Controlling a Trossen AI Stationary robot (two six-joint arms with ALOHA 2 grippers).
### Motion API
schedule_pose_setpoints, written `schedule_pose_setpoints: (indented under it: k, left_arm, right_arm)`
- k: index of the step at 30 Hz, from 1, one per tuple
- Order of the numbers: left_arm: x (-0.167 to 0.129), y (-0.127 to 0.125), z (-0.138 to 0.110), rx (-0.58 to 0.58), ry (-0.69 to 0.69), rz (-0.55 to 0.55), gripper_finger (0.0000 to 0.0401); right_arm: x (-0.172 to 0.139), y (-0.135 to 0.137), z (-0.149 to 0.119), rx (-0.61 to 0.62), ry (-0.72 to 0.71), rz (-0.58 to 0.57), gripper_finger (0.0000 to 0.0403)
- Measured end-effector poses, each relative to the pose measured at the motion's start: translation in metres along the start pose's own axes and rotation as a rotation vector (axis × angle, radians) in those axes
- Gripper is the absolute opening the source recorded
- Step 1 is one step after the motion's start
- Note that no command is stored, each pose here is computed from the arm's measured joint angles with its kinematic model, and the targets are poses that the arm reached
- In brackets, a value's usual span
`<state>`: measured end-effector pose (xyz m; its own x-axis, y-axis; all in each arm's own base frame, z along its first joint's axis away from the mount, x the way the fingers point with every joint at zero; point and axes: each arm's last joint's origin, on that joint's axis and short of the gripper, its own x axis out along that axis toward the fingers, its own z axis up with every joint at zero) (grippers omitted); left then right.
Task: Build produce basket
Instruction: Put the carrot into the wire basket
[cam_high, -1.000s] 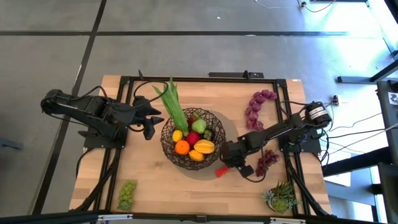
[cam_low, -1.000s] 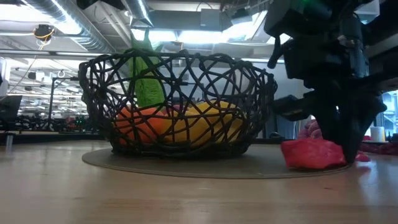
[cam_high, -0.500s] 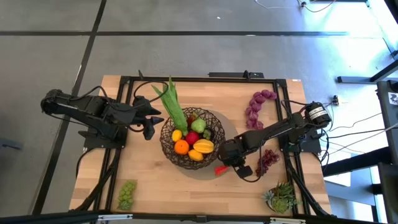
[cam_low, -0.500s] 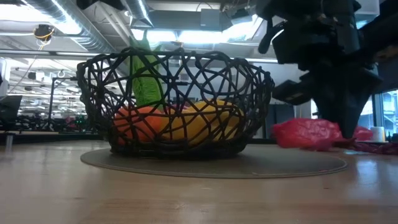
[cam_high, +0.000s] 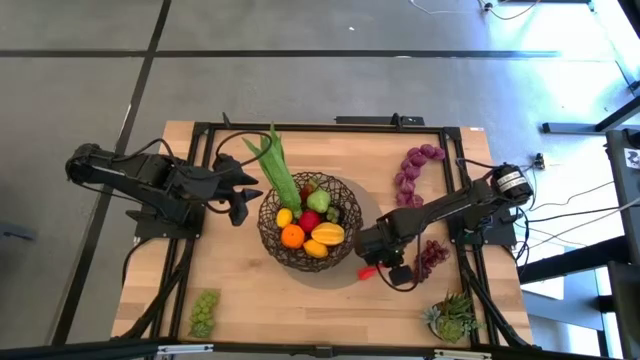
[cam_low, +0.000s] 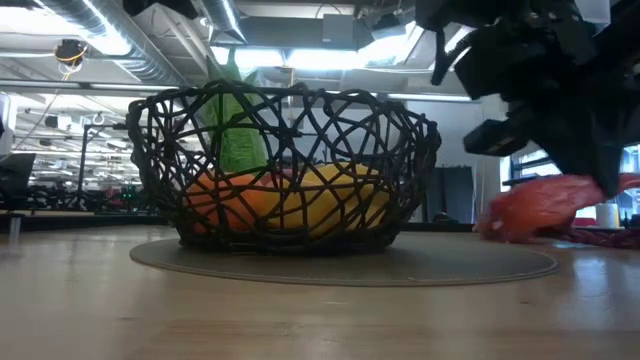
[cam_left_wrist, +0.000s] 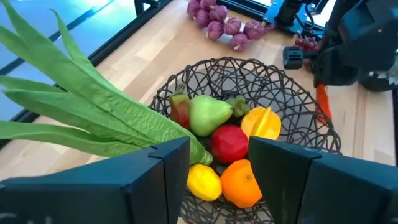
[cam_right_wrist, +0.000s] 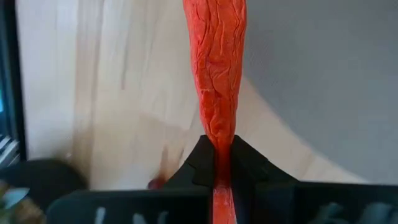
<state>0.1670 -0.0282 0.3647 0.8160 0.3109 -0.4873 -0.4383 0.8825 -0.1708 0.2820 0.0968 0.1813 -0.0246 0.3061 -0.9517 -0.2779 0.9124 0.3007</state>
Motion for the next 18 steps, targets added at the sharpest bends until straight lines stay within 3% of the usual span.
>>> schedule_pose_setpoints:
  k: [11,18]
  left_arm:
    - [0.000,0.000,0.000,0.020,0.000,-0.001,0.0153]
    - [0.000,0.000,0.000,0.020,-0.001,-0.001,0.0153]
  right_arm:
    - [-0.048,0.022,-0.007,0.044,0.154,0.001,0.0013]
    - [-0.091,0.026,-0.009,0.079,0.229,-0.134,0.0013]
